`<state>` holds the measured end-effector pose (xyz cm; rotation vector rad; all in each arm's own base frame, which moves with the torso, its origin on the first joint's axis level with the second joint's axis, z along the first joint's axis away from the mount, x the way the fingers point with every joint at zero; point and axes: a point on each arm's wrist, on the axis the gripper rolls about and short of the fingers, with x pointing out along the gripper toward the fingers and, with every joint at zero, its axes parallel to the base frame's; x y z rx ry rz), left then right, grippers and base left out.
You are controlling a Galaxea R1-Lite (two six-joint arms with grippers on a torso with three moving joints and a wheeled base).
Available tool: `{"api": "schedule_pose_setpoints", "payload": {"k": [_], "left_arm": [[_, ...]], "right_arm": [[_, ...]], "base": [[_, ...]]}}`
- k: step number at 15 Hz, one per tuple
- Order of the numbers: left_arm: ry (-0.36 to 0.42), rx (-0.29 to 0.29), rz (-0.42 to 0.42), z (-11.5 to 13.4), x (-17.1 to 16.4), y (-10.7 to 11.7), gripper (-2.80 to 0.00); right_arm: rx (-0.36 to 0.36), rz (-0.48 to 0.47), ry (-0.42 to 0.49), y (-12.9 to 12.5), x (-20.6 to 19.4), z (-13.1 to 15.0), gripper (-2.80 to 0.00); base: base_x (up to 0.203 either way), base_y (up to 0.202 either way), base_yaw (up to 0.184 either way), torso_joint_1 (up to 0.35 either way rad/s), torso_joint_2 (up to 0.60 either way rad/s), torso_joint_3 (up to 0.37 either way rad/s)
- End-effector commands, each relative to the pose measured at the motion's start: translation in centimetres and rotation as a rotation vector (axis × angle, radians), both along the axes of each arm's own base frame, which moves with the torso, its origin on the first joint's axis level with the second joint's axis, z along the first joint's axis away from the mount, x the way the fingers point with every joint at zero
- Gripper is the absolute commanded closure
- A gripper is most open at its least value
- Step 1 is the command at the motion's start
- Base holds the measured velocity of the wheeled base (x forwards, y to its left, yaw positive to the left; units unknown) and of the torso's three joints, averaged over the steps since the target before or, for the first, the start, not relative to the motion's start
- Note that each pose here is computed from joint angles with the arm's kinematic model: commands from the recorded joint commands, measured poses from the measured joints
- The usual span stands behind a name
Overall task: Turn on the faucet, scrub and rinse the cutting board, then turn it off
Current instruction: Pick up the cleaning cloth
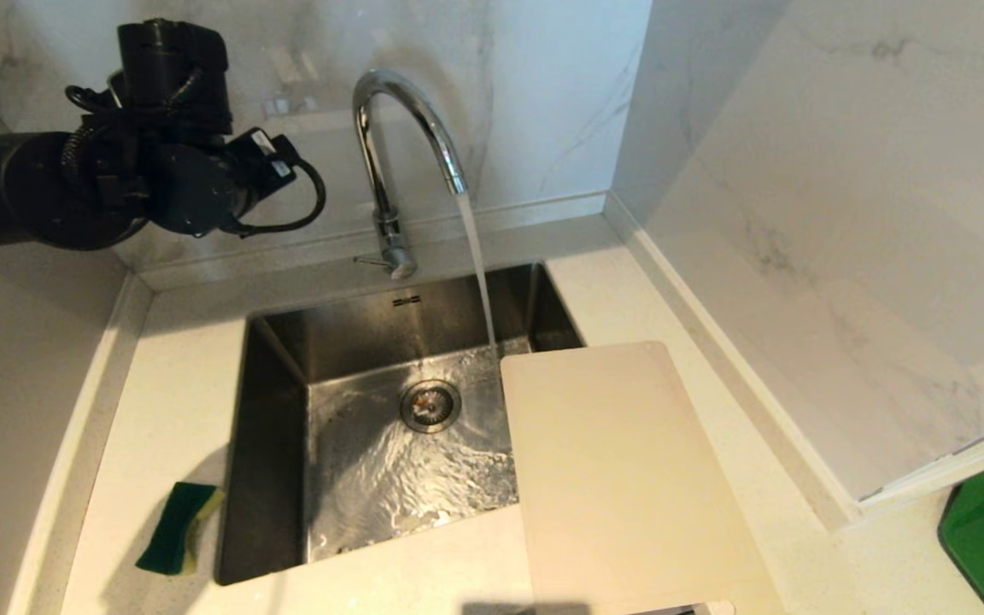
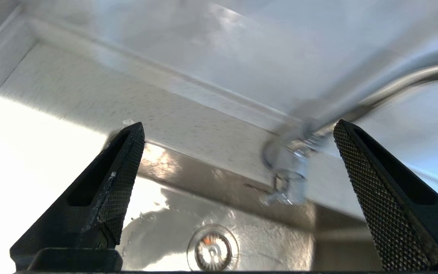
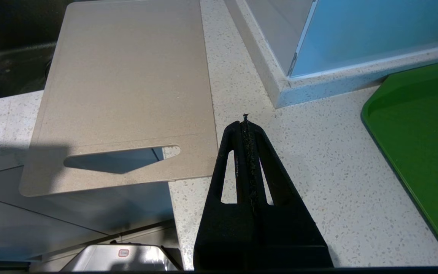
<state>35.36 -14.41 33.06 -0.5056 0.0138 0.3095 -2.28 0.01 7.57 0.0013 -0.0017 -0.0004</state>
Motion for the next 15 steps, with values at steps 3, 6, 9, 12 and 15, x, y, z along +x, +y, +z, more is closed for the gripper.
{"api": "schedule_pose_setpoints", "payload": {"k": [3,6,9,12,15], "left_arm": [[-0.04,0.033,-0.06,3.1,-3.9,3.0,-2.8],[-0.021,0.083,-0.058,3.1,-4.5,3.6,-2.8],[0.114,0.198,-0.059,1.3,-4.8,4.2,0.0],[0.258,0.336,-0.085,-0.7,-5.4,4.5,0.0],[0.326,0.367,-0.09,-2.1,-5.4,4.7,0.0]], "right_arm": [[0.0,0.0,0.0,0.0,0.0,0.0,0.0],[0.0,0.0,0.0,0.0,0.0,0.0,0.0],[0.0,0.0,0.0,0.0,0.0,0.0,0.0],[0.0,0.0,0.0,0.0,0.0,0.0,0.0],[0.0,0.0,0.0,0.0,0.0,0.0,0.0]], "base": [[0.0,0.0,0.0,0.0,0.0,0.0],[0.0,0.0,0.0,0.0,0.0,0.0],[0.0,0.0,0.0,0.0,0.0,0.0],[0.0,0.0,0.0,0.0,0.0,0.0],[0.0,0.0,0.0,0.0,0.0,0.0]]}}
